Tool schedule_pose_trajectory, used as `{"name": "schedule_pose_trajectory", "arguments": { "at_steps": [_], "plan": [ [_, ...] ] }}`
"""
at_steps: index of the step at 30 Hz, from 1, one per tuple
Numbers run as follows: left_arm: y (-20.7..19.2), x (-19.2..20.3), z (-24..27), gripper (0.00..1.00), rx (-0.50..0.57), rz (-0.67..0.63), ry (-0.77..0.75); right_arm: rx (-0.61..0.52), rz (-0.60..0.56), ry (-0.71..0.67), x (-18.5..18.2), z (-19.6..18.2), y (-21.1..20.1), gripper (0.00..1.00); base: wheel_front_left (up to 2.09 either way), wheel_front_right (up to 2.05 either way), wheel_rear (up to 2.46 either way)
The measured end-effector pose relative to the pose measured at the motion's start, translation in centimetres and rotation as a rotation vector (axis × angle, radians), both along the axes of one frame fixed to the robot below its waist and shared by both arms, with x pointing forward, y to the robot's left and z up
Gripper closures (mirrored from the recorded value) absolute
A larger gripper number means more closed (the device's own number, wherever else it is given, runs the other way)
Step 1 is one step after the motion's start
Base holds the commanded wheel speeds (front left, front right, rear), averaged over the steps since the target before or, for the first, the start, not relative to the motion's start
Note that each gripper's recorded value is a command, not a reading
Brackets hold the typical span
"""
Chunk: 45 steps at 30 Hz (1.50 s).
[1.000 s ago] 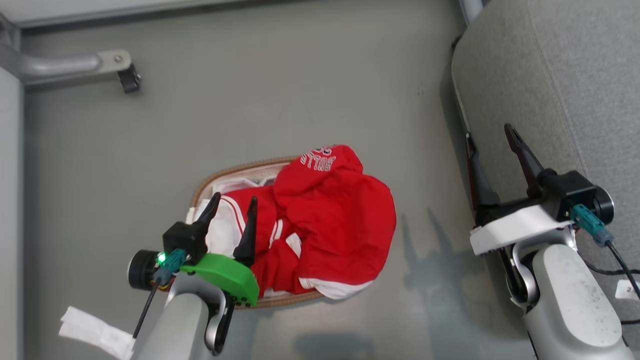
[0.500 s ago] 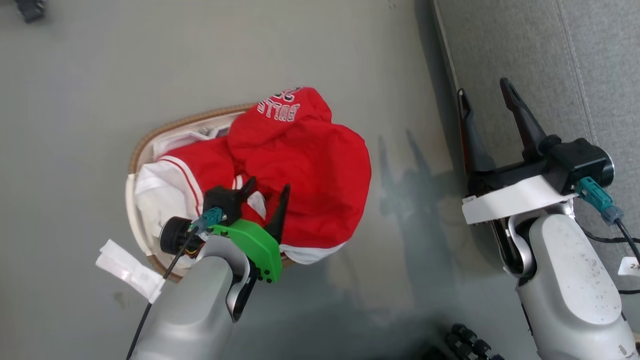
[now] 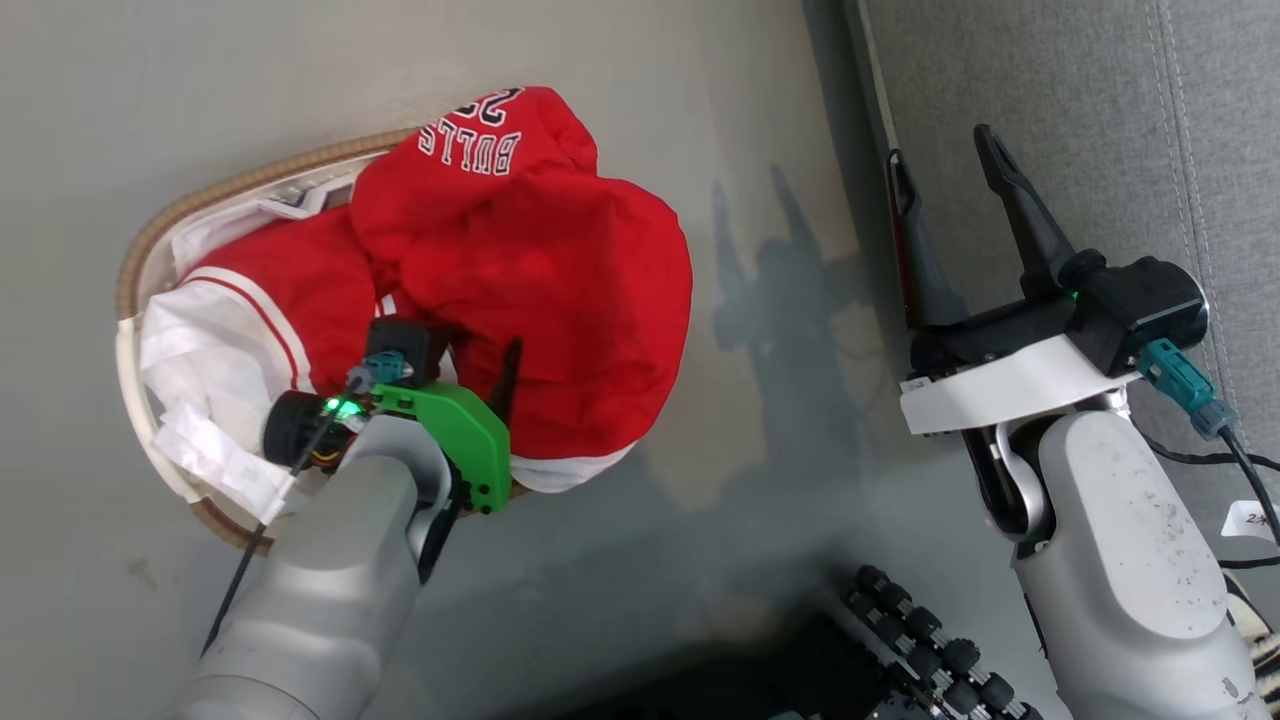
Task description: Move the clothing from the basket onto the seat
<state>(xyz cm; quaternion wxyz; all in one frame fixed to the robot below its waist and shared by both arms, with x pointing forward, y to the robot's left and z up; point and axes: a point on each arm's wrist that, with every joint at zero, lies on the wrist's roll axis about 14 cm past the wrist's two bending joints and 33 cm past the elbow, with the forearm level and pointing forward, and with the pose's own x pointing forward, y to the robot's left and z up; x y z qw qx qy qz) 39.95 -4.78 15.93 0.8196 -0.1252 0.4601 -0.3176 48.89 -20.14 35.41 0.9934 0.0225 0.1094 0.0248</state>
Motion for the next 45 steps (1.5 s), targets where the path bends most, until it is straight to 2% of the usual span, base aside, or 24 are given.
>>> {"name": "schedule_pose_trajectory", "arguments": {
  "at_steps": [4,11,21,22,23,36,41,45],
  "plan": [
    [0.6,-0.5,-2.0,0.00,0.041,-0.002,0.057,-0.008,-0.010,0.032,-0.4,-1.2,-0.4,0.00,0.00,0.00,0.00],
    [-1.7,-1.1,-2.3,0.00,-0.017,-0.011,0.100,-0.008,-0.022,0.065,-0.8,-2.4,-0.8,0.00,0.00,0.00,0.00],
    [-2.4,-1.0,-3.5,0.02,-0.025,-0.022,0.125,-0.008,-0.026,0.093,-1.1,-3.6,-0.9,0.00,0.00,0.00,0.00],
    [-2.3,-1.1,-3.7,0.83,-0.019,-0.022,0.131,-0.008,-0.026,0.095,-1.2,-3.6,-0.9,0.00,0.00,0.00,0.00],
    [-2.3,-1.1,-3.7,1.00,-0.017,-0.025,0.131,-0.009,-0.026,0.096,-1.2,-3.6,-0.9,0.00,0.00,0.00,0.00],
    [-2.4,-0.6,0.7,1.00,-0.081,0.014,0.057,0.018,-0.041,0.041,-1.5,-0.5,-0.8,0.00,0.00,0.00,0.00],
    [-1.7,2.6,4.9,1.00,-0.143,0.095,-0.055,0.023,-0.036,0.013,-2.1,1.4,-0.5,0.00,0.00,0.00,0.00],
    [-0.1,2.9,7.9,1.00,-0.160,0.143,-0.133,0.041,-0.016,-0.018,-2.6,3.0,0.4,0.00,0.00,0.00,0.00]
  ]
}}
